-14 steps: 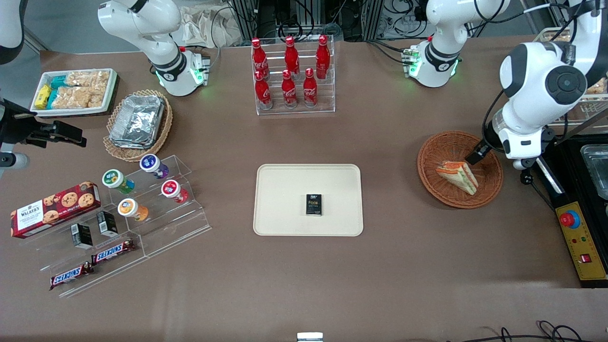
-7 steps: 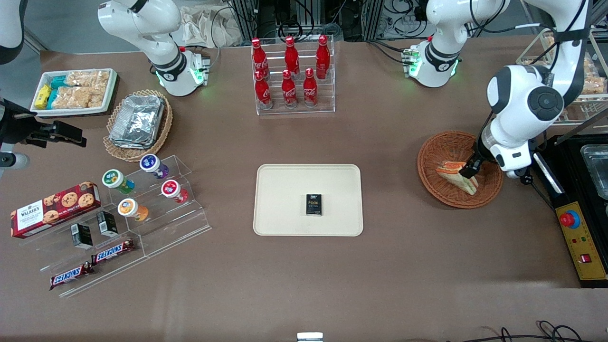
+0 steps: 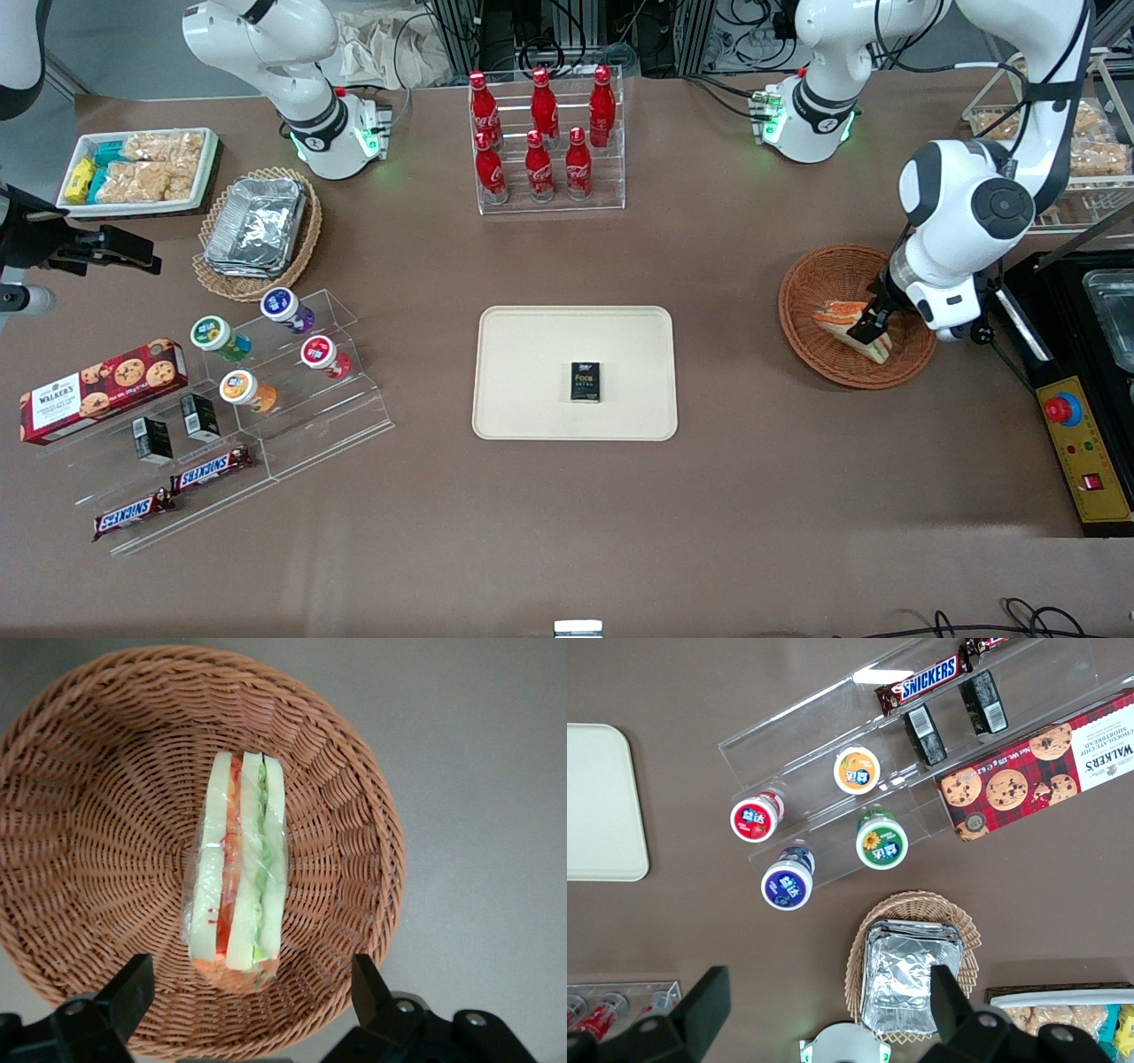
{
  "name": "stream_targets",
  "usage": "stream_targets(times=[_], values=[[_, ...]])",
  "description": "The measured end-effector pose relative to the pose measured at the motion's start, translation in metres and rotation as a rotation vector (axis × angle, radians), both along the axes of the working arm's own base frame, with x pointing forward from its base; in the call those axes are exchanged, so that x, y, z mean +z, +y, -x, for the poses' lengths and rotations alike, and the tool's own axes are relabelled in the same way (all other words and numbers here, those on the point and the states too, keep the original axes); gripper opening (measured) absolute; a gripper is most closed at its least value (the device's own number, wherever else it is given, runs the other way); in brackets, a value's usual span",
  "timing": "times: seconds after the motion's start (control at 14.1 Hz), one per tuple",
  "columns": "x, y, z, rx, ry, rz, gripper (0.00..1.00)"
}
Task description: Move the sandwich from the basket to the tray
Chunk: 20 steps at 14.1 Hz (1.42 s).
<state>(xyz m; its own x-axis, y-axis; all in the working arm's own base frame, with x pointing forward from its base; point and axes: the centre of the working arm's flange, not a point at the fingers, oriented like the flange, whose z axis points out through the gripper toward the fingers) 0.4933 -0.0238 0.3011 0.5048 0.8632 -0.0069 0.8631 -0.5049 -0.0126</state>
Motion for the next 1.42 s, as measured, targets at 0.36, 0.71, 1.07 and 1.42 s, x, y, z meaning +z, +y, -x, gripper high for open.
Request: stream_targets(times=[0.36, 0.71, 1.07, 1.42], values=[[-0.026, 0.005, 0.003, 0.012, -0.015, 0.011, 1.00], [-0.050, 0.009, 0.003, -0.003, -0.007, 0.012, 0.96], [-0.067, 0.008, 0.005, -0.034, 0.016, 0.002, 0.44], [-0.060, 0.005, 0.003, -0.122, 0.006, -0.037, 0.34]])
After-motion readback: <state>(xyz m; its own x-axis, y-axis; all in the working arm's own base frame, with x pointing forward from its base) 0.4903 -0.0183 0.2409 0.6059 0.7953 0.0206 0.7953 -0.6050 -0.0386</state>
